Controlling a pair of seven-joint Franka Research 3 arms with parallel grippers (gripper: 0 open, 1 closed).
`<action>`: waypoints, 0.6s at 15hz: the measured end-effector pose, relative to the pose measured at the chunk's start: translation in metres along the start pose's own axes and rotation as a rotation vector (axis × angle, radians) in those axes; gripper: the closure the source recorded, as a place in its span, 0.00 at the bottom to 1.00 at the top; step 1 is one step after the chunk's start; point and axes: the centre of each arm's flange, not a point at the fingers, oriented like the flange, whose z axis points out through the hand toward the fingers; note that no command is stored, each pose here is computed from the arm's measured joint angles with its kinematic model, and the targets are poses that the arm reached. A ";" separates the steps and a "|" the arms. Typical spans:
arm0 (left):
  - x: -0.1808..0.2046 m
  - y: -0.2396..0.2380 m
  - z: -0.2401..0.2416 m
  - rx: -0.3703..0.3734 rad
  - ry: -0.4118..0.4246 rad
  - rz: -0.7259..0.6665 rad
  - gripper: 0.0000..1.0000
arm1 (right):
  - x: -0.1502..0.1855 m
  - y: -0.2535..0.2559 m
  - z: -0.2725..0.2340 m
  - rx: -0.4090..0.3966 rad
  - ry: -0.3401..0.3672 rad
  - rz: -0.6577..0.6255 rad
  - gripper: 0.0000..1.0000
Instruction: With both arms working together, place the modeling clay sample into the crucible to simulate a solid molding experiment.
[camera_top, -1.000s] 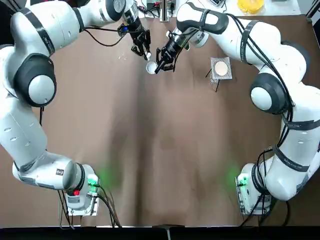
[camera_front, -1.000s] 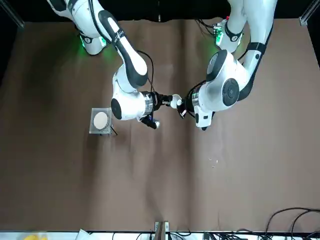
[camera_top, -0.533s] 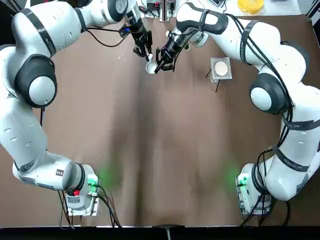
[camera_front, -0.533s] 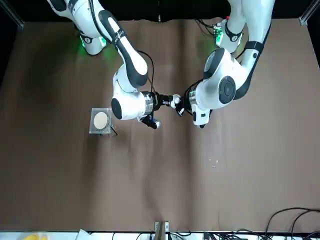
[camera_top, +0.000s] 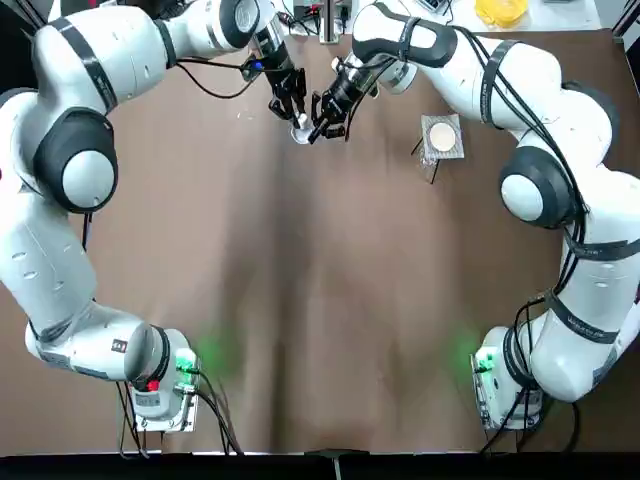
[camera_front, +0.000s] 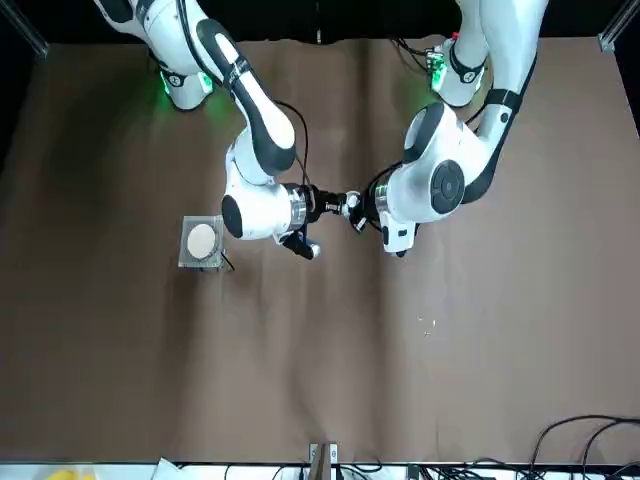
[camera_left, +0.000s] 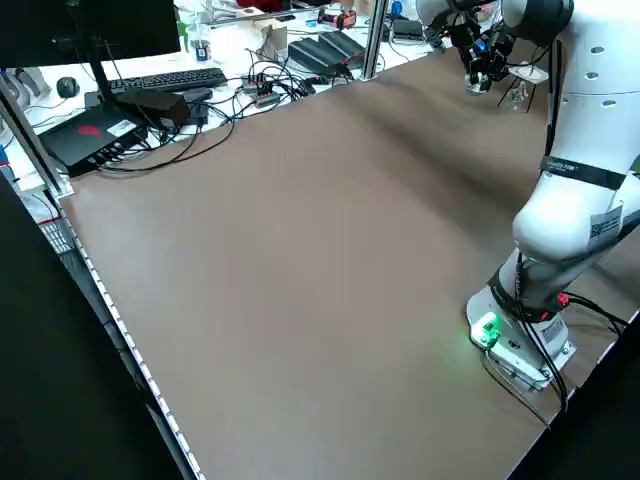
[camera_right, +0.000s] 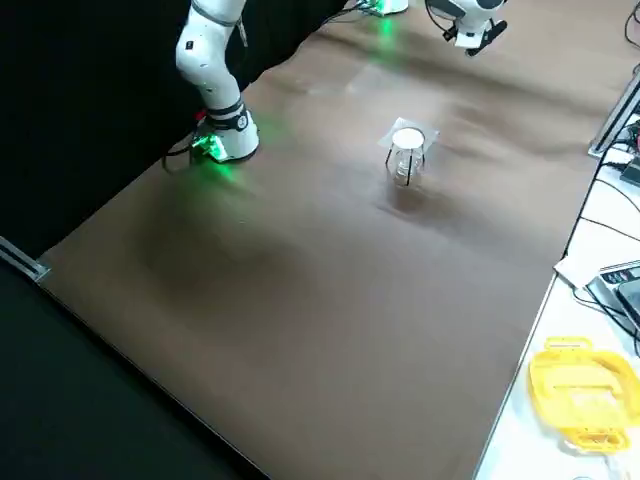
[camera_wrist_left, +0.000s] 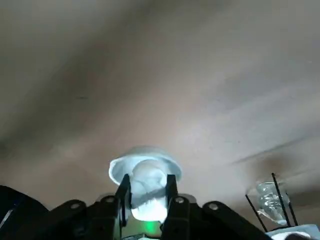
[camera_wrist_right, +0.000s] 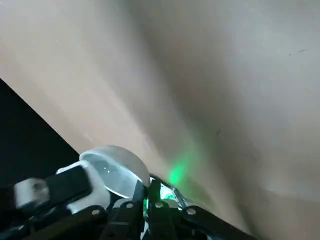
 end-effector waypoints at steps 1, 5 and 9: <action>0.002 0.000 0.003 0.004 -0.002 -0.002 0.67 | 0.000 -0.001 -0.001 0.001 0.001 -0.001 0.95; 0.003 0.001 0.006 0.009 -0.005 -0.004 0.63 | 0.000 -0.001 -0.001 0.002 0.002 -0.001 0.95; -0.001 0.001 0.008 0.013 -0.001 0.003 0.56 | 0.000 -0.001 -0.001 0.002 0.002 -0.001 0.95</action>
